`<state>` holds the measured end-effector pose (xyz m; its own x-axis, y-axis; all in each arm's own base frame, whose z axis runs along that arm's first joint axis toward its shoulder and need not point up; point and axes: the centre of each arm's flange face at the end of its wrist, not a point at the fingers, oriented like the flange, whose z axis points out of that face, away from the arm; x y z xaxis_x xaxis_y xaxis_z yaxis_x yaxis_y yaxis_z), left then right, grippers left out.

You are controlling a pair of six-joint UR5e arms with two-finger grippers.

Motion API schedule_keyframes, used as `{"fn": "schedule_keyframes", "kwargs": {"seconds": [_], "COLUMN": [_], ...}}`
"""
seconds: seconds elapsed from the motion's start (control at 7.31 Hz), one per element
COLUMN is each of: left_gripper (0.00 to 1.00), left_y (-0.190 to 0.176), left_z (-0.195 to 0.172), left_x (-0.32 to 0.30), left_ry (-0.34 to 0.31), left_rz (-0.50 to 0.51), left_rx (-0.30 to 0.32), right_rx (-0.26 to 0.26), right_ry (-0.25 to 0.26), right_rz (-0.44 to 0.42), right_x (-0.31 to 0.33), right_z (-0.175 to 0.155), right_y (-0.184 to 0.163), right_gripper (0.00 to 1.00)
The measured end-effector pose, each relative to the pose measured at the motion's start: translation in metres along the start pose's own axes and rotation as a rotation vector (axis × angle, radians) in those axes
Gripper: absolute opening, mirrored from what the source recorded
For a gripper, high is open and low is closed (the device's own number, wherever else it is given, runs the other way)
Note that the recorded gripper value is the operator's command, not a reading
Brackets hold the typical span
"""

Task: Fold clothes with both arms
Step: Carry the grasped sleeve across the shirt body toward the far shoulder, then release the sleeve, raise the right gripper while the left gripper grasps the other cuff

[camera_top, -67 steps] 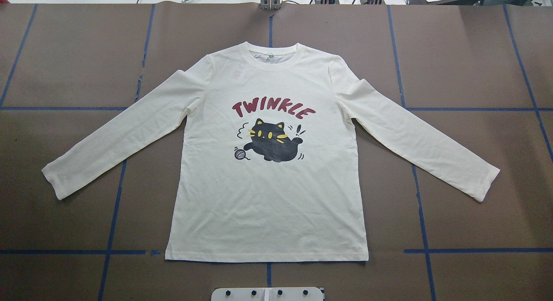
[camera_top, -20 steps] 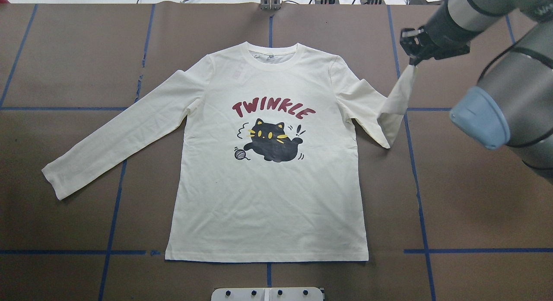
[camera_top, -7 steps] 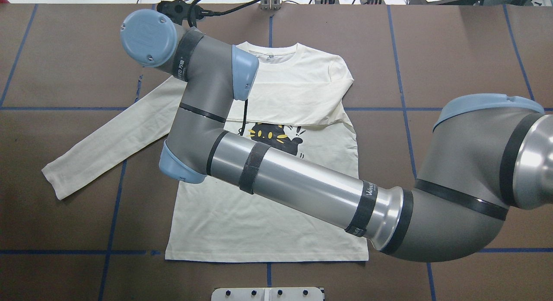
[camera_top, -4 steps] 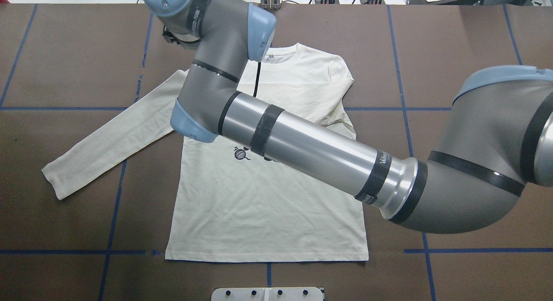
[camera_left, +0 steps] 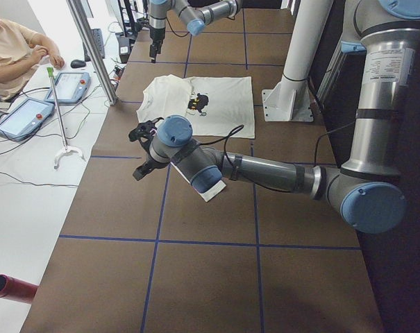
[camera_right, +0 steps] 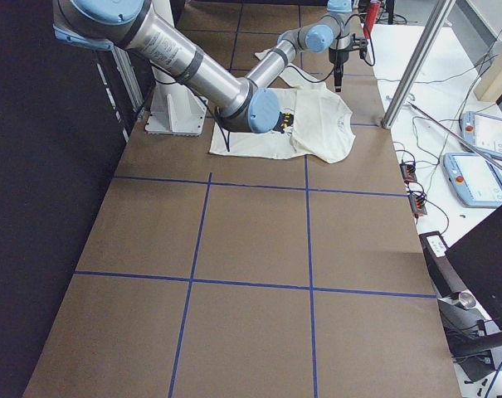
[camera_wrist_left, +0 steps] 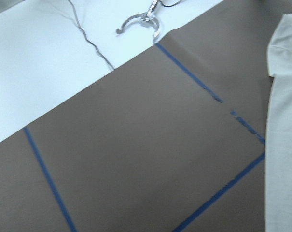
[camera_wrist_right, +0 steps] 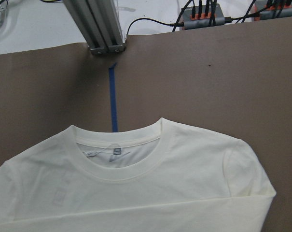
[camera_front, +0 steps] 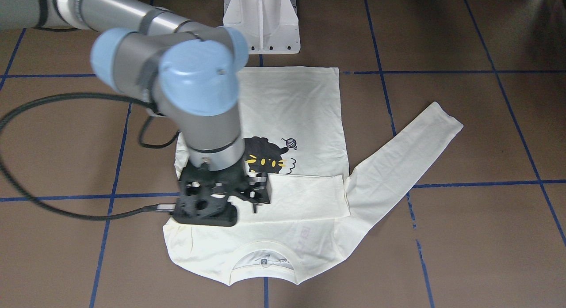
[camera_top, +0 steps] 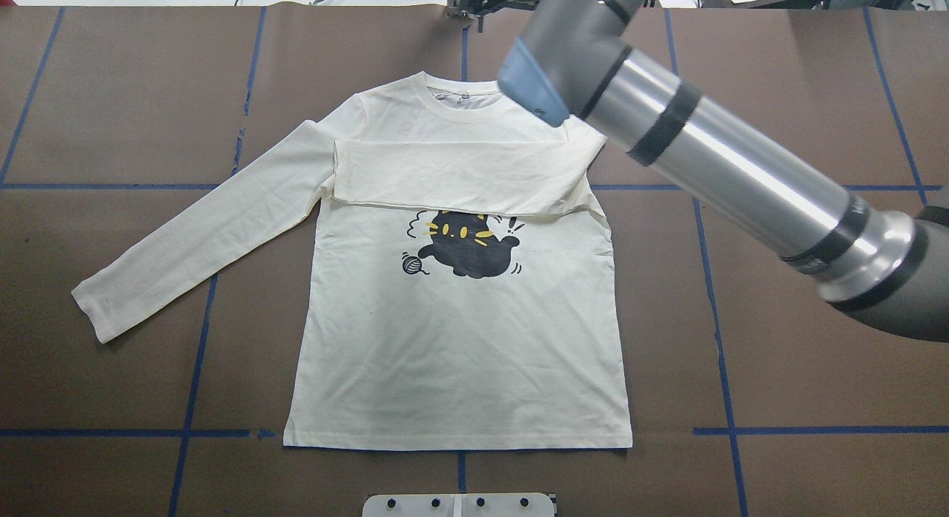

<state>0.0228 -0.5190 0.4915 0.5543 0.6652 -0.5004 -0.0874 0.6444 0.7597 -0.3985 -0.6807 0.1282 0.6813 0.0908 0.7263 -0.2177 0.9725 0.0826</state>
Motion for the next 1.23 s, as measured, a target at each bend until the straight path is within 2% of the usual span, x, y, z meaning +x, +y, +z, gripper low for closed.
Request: {"fn": "schedule_keyframes", "kwargs": {"seconds": [0.14,0.27,0.68,0.96,1.23], "left_gripper": [1.00,1.00,1.00,1.00,1.00], "left_y": [0.002,0.011,0.054,0.086,0.107], "left_z": [0.028,0.051,0.117,0.147,0.167], "left_x": [0.038,0.069,0.134,0.160,0.183], "left_ry": [0.067,0.078,-0.001,-0.043,-0.059], "left_rz": [0.013,0.001,0.017,0.065,0.114], "left_rx": [-0.031,-0.067,-0.183,-0.249,-0.292], "right_rx": [-0.015,-0.025,-0.056,-0.065,-0.065], "right_ry": [-0.002,0.002,0.014,0.009,0.010], "right_rz": [-0.056,-0.110,-0.201,-0.201,-0.196], "right_x": [0.081,0.156,0.309,0.358,0.373], "right_z": [-0.002,-0.006,-0.014,-0.024,-0.029], "right_y": [-0.007,-0.008,0.026,0.059,0.073], "right_gripper": [1.00,1.00,1.00,1.00,1.00]}}
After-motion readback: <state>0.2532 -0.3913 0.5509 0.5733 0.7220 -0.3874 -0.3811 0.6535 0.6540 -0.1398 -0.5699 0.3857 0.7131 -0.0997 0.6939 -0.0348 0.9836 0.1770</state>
